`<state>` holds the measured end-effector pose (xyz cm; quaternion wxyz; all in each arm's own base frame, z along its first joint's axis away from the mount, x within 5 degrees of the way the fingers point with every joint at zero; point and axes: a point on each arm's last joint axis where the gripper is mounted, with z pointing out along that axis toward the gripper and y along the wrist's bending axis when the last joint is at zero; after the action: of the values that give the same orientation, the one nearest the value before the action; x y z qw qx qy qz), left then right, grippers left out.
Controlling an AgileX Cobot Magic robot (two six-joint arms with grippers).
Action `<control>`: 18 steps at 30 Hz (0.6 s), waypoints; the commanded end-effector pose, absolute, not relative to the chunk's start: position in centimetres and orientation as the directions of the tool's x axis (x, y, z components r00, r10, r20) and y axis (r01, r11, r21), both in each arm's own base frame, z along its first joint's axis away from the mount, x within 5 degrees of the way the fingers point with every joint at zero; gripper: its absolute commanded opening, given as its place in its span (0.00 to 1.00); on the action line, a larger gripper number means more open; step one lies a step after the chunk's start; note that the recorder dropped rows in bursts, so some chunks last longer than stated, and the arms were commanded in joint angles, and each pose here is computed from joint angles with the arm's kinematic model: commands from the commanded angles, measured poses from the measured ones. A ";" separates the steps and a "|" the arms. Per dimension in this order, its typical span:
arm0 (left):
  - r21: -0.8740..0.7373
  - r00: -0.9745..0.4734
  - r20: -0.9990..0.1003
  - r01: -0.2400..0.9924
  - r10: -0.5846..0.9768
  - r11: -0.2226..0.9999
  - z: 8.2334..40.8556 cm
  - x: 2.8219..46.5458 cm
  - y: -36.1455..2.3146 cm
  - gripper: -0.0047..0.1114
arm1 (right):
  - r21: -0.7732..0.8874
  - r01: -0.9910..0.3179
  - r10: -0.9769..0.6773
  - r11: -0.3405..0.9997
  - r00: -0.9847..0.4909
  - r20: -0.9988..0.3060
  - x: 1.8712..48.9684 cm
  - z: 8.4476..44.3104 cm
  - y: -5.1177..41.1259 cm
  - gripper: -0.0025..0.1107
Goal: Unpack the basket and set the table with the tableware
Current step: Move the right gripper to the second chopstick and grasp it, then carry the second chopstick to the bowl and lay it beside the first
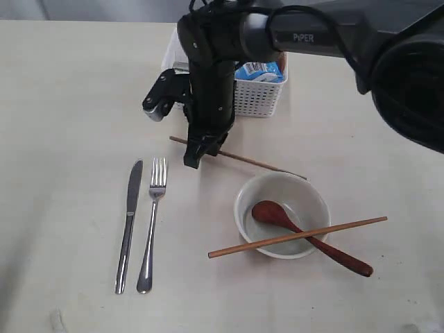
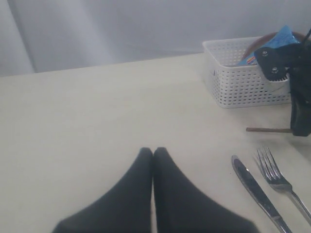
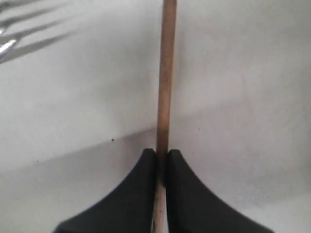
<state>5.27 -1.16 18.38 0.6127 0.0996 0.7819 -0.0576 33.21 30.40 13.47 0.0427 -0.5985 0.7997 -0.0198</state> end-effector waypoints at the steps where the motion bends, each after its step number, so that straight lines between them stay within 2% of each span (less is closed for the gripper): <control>1: 0.037 -0.216 -0.972 0.230 0.088 0.973 18.4 5.3 -1.2 0.04 | -0.219 -0.965 -0.989 0.146 -0.145 -0.023 32.0 16.4 31.5 0.02; 5: 0.037 -0.216 -0.972 0.230 0.088 0.973 18.4 5.3 -1.2 0.04 | -0.309 -0.950 -0.997 0.049 -0.063 0.035 30.5 18.8 32.3 0.02; 14: 0.037 -0.216 -0.972 0.230 0.088 0.973 18.4 5.3 -1.2 0.04 | -0.242 -0.967 -0.996 0.073 -0.085 0.037 26.4 24.0 29.3 0.02; 18: 0.037 -0.216 -0.972 0.230 0.088 0.973 18.4 5.3 -1.2 0.04 | -0.210 -0.976 -0.997 0.059 -0.069 0.042 24.0 24.3 26.6 0.02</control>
<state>5.27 -1.15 18.38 0.6129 0.1006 0.7818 -0.0561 25.53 28.21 24.09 0.0666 -0.6731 0.7294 -0.1028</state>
